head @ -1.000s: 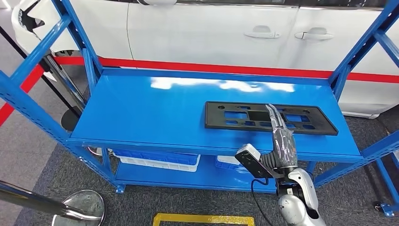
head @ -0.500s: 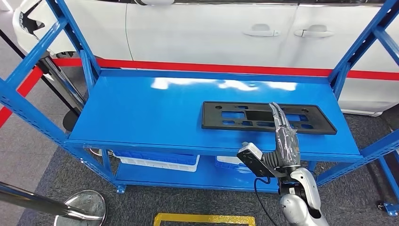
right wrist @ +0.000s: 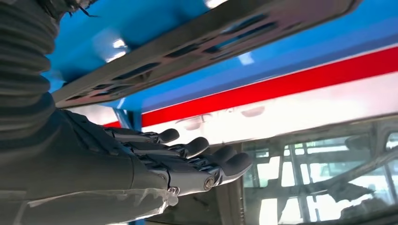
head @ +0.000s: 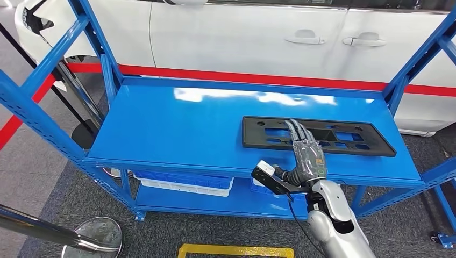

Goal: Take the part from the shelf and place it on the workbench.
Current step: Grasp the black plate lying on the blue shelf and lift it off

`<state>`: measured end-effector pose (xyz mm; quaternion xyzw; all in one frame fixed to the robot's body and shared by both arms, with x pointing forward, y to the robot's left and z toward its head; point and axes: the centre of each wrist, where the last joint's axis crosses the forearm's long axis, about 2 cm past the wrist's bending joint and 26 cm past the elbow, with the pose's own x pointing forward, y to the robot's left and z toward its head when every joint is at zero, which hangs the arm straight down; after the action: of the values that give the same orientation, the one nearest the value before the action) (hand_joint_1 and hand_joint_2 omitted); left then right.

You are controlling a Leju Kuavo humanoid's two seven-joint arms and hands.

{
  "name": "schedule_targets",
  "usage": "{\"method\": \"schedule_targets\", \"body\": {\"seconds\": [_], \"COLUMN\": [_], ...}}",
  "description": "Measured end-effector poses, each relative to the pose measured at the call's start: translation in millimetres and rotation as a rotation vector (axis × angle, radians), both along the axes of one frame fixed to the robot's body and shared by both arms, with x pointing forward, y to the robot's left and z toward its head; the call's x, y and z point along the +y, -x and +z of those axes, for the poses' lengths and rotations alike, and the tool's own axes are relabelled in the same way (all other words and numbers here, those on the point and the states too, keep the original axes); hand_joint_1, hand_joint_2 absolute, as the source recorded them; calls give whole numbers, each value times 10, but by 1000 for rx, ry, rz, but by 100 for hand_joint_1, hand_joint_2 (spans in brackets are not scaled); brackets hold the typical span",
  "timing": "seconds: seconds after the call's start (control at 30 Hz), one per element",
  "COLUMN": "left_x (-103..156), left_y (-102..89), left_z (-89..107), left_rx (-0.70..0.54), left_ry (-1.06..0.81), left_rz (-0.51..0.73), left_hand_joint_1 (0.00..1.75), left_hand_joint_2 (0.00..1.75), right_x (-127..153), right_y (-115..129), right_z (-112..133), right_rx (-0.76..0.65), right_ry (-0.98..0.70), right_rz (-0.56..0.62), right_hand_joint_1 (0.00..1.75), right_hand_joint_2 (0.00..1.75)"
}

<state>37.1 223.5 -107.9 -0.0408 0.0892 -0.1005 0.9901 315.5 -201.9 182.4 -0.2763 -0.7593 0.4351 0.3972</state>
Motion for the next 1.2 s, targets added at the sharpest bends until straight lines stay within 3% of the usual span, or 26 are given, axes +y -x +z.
{"method": "schedule_targets", "body": {"seconds": [0.57,1.2], "left_x": [-21,48], "left_y": [13,17], "left_z": [1,-8], "left_rx": [-19,-57], "left_ry": [9,-21], "left_rz": [-21,-52], "left_hand_joint_1": [0,0], "left_hand_joint_2": [0,0], "right_x": [62,-48], "right_y": [-184,-454], "right_z": [-14,-287], "right_rx": [-37,16], "right_ry": [-11,155], "right_rz": [-18,-134], "right_hand_joint_1": [0,0], "right_hand_joint_2": [175,175]}}
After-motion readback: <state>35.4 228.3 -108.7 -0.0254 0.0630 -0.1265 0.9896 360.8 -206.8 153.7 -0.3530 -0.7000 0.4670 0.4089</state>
